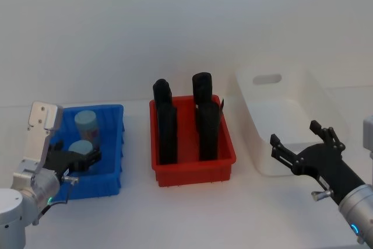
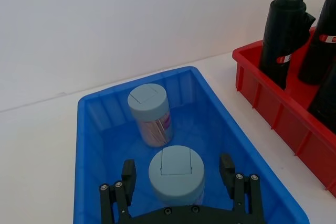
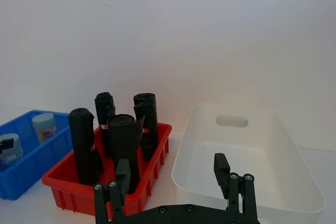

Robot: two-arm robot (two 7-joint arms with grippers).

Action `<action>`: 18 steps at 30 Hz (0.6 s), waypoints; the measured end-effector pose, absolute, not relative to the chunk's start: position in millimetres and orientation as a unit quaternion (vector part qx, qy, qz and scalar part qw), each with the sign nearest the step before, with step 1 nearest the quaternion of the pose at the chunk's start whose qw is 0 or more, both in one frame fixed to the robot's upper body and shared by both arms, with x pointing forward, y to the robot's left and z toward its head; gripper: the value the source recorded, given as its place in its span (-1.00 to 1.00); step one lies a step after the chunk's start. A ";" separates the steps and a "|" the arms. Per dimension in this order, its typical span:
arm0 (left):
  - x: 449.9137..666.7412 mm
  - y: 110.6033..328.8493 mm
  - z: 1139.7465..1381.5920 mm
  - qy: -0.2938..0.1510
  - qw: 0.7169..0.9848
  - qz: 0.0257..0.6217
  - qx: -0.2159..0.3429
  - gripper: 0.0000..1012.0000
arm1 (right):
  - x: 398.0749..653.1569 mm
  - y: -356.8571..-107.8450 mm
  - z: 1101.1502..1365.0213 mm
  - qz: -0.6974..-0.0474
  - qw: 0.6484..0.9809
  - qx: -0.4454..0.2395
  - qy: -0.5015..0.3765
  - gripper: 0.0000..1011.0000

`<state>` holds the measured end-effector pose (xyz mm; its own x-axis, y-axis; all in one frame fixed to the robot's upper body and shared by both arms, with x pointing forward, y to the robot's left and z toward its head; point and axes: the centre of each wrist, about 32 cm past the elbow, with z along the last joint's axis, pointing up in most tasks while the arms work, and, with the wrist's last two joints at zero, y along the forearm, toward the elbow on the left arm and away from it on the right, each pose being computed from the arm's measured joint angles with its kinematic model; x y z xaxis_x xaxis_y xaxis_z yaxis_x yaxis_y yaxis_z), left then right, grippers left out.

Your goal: Pick the cotton swabs from the blue box and place them into the white box.

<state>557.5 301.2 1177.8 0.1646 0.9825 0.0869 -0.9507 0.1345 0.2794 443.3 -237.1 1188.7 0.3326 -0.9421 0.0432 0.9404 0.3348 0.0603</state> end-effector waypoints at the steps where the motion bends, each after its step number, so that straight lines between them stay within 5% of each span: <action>1: 557.8 301.7 1177.0 0.060 0.750 0.644 0.136 0.98 | 443.3 -237.1 1188.7 -0.577 0.816 0.012 -0.035 0.98; 12: 562.1 307.0 1169.6 0.081 0.753 0.640 0.126 0.96 | 443.3 -237.1 1188.7 -0.577 0.816 0.012 -0.035 0.98; 18: 564.5 309.7 1166.6 0.086 0.760 0.633 0.118 0.65 | 443.3 -237.1 1188.7 -0.577 0.816 0.012 -0.035 0.98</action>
<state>564.5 309.7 1166.6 0.1841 0.9827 0.0190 -0.9422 0.1710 0.2883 443.3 -237.1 1188.7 0.3326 -0.9421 0.0432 0.9404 0.3348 0.0604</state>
